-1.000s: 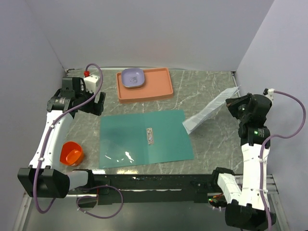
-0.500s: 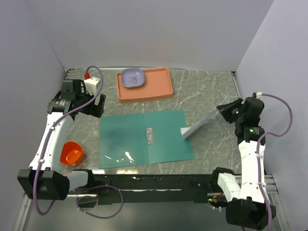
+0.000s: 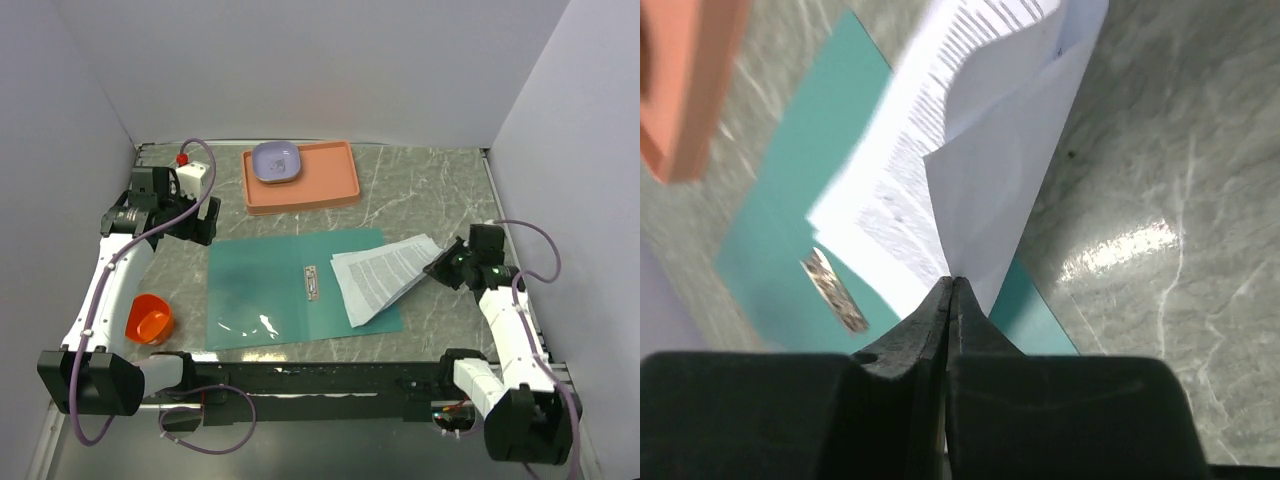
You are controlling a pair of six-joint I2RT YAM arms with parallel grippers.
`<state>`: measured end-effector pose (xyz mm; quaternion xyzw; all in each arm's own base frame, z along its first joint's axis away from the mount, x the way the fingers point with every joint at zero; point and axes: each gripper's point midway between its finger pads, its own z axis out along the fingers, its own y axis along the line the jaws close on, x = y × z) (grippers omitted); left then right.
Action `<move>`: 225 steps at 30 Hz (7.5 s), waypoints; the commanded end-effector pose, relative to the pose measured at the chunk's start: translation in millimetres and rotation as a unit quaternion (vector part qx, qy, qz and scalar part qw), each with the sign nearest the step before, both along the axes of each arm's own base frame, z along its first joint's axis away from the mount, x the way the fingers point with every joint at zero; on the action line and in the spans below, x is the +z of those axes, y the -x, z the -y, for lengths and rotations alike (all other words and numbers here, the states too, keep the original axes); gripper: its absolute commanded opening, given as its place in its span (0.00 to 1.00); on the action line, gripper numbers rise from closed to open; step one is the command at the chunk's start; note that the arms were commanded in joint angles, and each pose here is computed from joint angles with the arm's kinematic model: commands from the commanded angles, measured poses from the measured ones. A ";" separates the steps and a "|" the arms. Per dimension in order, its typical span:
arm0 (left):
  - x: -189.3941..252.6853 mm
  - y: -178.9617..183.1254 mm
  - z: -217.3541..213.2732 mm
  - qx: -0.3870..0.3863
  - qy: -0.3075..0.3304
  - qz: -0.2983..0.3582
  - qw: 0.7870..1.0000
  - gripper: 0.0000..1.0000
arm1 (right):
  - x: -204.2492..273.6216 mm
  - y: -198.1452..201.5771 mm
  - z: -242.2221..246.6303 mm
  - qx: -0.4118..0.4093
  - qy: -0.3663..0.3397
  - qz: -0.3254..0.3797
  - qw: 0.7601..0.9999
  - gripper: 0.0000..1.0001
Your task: Put the files into the folder
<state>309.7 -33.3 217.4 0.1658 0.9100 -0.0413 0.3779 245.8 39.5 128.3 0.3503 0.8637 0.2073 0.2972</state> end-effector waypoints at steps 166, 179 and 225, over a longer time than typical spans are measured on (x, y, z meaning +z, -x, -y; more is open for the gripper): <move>-146.8 39.9 -45.0 -0.069 -0.144 -0.108 0.981 0.99 | 75.5 6.8 -242.9 0.535 0.096 0.199 0.815 0.00; -140.2 45.6 -45.7 -0.075 -0.147 -0.104 0.981 0.99 | 58.5 -14.7 -266.3 0.533 0.090 0.196 0.818 0.00; -175.2 67.0 -59.6 -0.154 -0.137 -0.173 0.963 0.96 | -22.1 -16.0 -327.9 0.467 0.040 0.126 0.874 0.00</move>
